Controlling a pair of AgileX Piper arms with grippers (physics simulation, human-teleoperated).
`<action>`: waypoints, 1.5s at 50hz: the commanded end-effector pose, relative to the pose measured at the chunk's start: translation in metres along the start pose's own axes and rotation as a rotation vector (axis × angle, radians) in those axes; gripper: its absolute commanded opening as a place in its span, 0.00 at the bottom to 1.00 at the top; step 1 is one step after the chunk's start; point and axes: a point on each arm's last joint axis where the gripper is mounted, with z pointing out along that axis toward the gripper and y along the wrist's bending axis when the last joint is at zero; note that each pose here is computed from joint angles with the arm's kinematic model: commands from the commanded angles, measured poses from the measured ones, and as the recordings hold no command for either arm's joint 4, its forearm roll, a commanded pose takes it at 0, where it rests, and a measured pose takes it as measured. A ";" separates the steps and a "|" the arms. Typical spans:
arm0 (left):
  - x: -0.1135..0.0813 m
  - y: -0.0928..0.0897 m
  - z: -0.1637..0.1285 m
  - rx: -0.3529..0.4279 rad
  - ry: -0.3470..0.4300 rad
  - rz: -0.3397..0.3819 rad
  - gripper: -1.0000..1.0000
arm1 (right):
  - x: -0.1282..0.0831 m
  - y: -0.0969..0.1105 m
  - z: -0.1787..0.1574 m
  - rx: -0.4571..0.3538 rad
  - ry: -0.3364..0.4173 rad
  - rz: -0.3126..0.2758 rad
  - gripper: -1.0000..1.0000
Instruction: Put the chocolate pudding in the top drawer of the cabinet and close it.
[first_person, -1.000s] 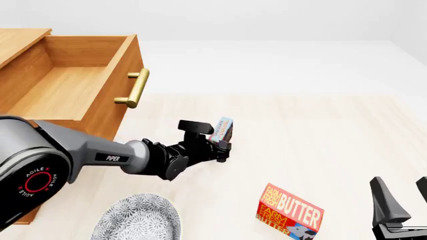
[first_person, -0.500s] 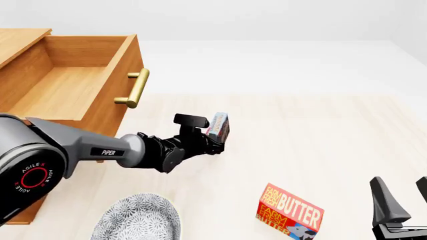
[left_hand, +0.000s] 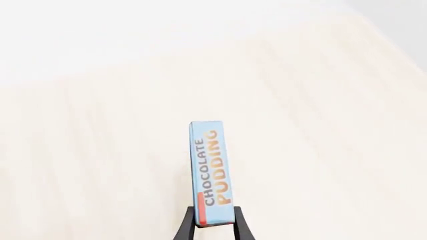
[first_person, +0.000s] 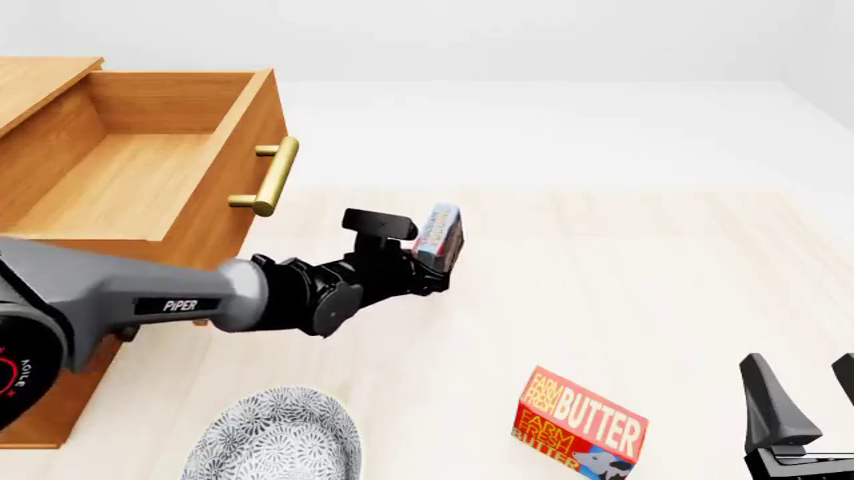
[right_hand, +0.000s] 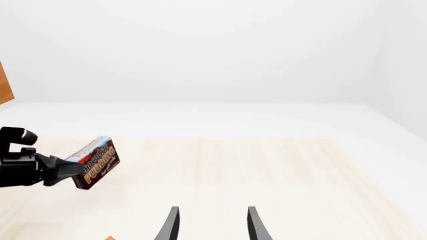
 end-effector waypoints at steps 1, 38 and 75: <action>-0.020 -0.006 -0.018 0.013 -0.050 0.042 0.00 | 0.000 0.000 0.000 0.000 0.000 0.000 1.00; -0.058 -0.027 -0.082 0.060 -0.179 0.180 0.00 | 0.000 0.000 0.000 0.000 0.000 0.000 1.00; -0.115 -0.027 -0.156 0.038 -0.345 0.248 0.00 | 0.000 0.000 0.000 0.000 0.000 0.000 1.00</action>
